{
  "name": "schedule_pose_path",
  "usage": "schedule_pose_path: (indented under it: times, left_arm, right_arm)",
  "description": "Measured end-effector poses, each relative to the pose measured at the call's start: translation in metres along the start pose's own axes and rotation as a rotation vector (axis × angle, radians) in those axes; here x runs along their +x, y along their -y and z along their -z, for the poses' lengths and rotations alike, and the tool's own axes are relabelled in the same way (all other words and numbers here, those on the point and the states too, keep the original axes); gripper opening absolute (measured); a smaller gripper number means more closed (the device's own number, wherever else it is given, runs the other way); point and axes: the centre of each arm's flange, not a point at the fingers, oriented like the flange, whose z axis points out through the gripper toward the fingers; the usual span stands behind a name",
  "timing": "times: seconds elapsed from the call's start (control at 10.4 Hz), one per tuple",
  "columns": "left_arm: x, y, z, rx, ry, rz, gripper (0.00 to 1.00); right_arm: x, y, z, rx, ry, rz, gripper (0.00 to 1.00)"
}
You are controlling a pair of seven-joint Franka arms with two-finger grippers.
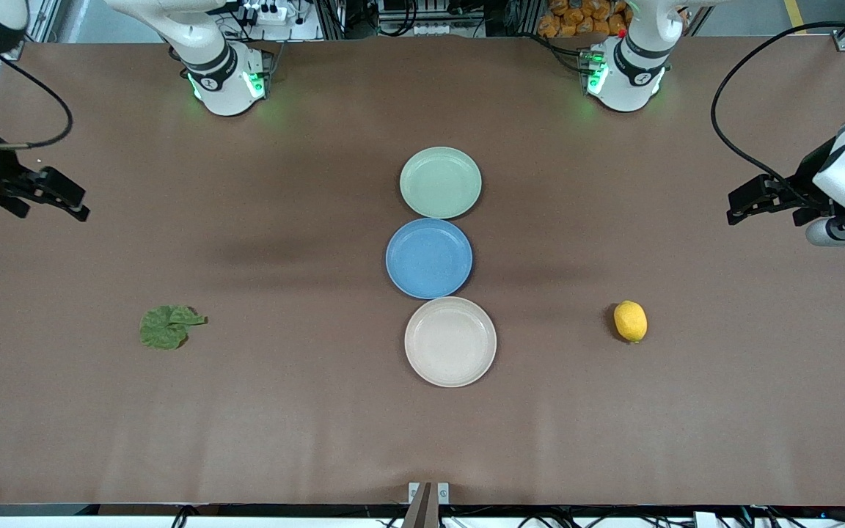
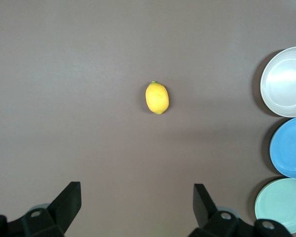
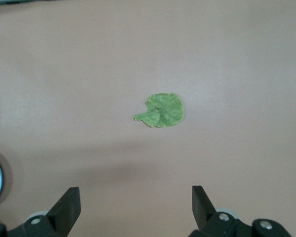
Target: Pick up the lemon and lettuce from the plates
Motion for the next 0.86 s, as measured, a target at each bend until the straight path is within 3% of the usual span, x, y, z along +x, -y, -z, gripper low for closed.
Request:
schedule_pose_path:
  times: [0.57, 0.86]
  left_arm:
    - [0.000, -0.001, -0.001, 0.000, 0.002, -0.001, 1.00]
    - [0.000, -0.001, -0.001, 0.000, 0.002, -0.002, 1.00]
  right_arm:
    - [-0.017, 0.004, 0.067, -0.007, 0.100, 0.008, 1.00]
    - [-0.017, 0.012, 0.069, -0.006, 0.099, 0.028, 1.00]
